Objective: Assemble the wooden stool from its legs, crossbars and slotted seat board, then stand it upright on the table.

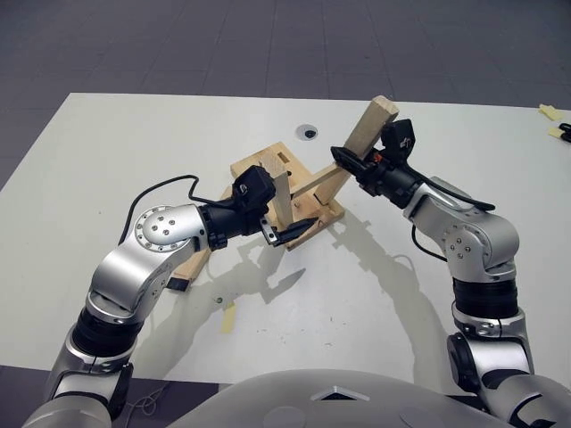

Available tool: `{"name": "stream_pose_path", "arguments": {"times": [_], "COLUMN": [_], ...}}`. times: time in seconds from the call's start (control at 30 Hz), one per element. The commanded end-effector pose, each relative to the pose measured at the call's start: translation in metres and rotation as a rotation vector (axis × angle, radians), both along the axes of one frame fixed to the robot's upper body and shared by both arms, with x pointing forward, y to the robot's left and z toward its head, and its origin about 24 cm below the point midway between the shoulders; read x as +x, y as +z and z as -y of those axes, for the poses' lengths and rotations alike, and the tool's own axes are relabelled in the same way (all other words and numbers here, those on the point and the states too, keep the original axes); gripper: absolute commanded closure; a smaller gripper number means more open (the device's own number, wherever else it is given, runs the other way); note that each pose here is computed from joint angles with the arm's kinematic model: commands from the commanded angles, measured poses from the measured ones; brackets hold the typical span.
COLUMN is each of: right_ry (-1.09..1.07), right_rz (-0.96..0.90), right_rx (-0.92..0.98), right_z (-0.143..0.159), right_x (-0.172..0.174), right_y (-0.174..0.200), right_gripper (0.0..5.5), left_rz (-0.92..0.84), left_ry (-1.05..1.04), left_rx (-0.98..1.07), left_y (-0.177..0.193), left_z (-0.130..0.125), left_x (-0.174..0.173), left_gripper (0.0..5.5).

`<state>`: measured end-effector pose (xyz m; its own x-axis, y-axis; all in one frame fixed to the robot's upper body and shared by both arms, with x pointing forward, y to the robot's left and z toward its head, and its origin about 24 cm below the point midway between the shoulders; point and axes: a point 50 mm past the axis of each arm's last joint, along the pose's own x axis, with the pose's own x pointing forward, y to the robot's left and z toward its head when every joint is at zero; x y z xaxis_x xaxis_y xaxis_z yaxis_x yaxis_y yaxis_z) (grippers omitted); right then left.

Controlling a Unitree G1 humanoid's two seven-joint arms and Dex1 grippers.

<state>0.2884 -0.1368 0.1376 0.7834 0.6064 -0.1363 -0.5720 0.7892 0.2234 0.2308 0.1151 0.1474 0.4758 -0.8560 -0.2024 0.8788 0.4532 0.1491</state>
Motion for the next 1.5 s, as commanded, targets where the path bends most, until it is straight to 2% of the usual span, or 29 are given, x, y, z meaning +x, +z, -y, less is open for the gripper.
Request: {"name": "stream_pose_path", "arguments": {"times": [0.03,0.13,0.27,0.37,0.53,0.67,0.83,0.93,1.07,1.3,1.5], "right_ry": [-0.013,-0.01,0.002,-0.013,-0.152,-0.296,-0.521,-0.364,-0.17,-0.095,0.162], "right_rz": [-0.038,-0.025,0.008,0.035,0.042,0.011,-0.052,-0.043,-0.035,-0.03,-0.03], "right_rx": [0.01,0.11,0.337,0.472,0.65,0.5,0.249,0.146,0.173,0.144,0.141], "right_z": [0.001,0.001,0.007,0.019,0.046,0.058,0.076,0.057,0.039,0.036,0.015], "right_x": [0.001,0.004,0.011,0.018,0.033,0.042,0.043,0.029,0.013,-0.002,-0.025], "right_y": [-0.006,0.004,0.031,0.052,0.071,0.055,0.013,0.003,0.003,0.0,0.003], "right_gripper": [2.76,2.29,1.58,1.04,0.3,0.17,0.17,0.17,0.17,0.17,0.17], "left_rz": [0.0,0.006,0.06,0.118,0.214,0.241,0.247,0.264,0.283,0.262,0.231], "left_ry": [-0.009,-0.007,0.032,0.05,-0.05,-0.058,0.089,0.313,0.567,0.643,0.661], "left_rx": [0.006,0.001,-0.024,-0.115,-0.406,-0.544,-0.624,-0.679,-0.632,-0.548,-0.54], "left_y": [0.003,0.005,0.018,0.047,0.112,0.137,0.145,0.144,0.132,0.12,0.111], "left_z": [0.0,0.0,-0.005,-0.015,-0.025,-0.03,-0.039,-0.054,-0.071,-0.077,-0.074], "left_x": [0.002,0.004,0.012,0.016,0.004,-0.002,0.009,0.024,0.034,0.04,0.046], "left_gripper": [0.1,0.1,0.1,0.1,0.1,0.1,0.1,0.1,0.1,0.1,0.1]}}
